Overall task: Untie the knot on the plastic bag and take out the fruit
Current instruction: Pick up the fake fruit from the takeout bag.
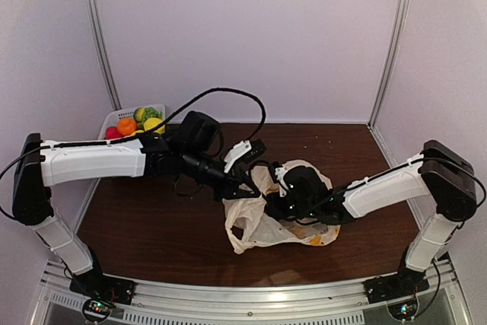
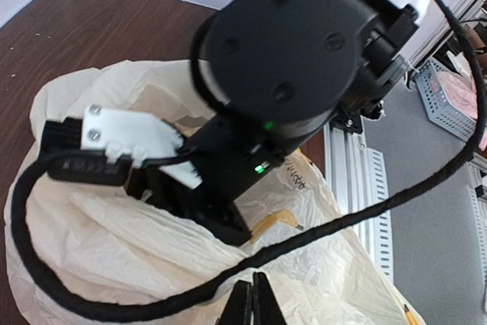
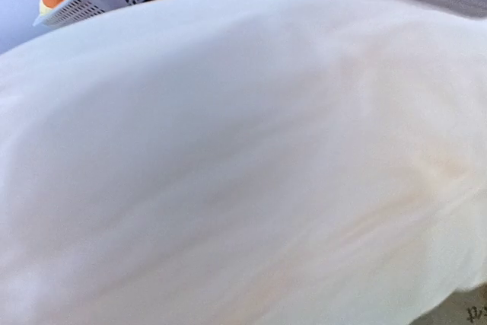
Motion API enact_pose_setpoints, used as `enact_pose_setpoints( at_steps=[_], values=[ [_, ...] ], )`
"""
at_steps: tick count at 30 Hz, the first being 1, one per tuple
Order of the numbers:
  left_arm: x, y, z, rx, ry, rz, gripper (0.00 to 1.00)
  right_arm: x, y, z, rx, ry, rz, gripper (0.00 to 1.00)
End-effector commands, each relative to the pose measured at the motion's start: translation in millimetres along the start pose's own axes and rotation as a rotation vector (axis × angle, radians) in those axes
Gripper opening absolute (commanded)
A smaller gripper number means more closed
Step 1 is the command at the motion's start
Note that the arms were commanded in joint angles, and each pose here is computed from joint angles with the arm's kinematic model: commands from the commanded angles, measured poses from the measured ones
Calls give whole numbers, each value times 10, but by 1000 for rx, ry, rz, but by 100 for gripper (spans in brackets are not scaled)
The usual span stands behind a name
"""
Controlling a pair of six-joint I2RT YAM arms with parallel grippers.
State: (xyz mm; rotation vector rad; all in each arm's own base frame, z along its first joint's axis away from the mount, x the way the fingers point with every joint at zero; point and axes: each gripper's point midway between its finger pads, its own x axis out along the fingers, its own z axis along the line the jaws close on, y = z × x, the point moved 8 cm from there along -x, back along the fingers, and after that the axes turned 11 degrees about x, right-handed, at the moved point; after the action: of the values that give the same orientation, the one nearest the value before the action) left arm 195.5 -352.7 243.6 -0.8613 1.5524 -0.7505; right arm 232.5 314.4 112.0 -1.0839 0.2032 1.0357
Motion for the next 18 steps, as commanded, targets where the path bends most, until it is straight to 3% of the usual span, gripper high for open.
enact_pose_setpoints(
  at_steps=[1,18],
  values=[
    [-217,-147,128,33,-154,-42,0,-340,-123,66,-24,-33,-44,0],
    [-412,-80,369,-58,-349,-45,0,-1034,49,67,-96,-241,21,0]
  ],
)
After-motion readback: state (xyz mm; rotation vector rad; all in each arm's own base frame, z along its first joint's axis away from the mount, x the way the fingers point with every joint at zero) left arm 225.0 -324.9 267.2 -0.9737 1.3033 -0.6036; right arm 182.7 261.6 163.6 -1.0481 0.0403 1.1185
